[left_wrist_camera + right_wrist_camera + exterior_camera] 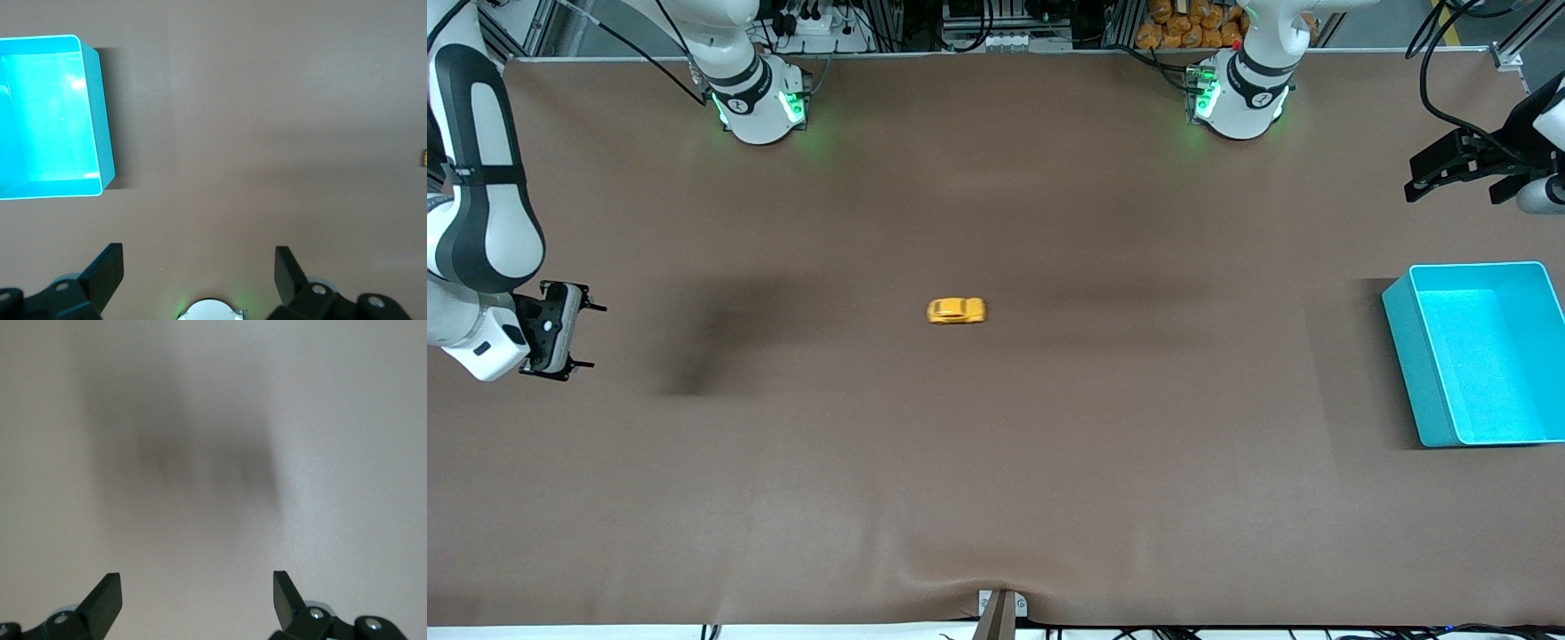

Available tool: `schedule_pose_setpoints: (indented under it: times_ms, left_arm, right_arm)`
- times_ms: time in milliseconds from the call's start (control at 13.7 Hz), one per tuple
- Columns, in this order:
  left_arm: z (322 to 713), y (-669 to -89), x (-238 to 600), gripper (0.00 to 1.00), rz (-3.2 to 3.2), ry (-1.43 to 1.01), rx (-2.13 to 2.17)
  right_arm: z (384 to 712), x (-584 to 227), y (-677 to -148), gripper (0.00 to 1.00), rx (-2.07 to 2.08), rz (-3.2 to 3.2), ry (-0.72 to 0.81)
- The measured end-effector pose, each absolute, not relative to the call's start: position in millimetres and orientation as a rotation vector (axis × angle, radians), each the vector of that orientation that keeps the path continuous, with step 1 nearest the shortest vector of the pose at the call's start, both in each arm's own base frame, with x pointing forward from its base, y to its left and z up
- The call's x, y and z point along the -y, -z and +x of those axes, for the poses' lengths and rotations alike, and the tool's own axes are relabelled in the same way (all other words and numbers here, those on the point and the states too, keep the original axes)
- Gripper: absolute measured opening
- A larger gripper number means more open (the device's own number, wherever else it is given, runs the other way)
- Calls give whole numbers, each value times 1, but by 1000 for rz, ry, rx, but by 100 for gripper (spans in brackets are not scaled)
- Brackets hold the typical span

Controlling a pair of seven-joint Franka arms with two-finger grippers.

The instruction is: Wind and store yellow beetle car

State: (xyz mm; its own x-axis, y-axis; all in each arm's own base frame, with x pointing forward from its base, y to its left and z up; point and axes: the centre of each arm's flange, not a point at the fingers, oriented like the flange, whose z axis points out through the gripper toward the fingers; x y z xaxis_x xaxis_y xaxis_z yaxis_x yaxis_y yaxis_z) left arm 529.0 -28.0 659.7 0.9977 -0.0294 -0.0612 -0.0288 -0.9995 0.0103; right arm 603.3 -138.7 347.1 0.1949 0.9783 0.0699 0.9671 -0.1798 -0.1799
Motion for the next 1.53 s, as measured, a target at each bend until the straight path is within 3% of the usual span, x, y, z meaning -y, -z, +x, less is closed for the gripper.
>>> schedule_pose_setpoints:
  times_ms: [875,1166,1531]
  left_arm:
    - [529,-660,27,100,3130,96,43]
    - [529,-660,23,100,3130,97,32]
    - [531,-656,17,100,3130,105,14]
  right_arm:
    - [617,18,-424,100,1282,-2712,-60]
    - [603,-32,-463,100,866,-2895,-87]
    - [579,-34,-510,100,277,-3054,-117]
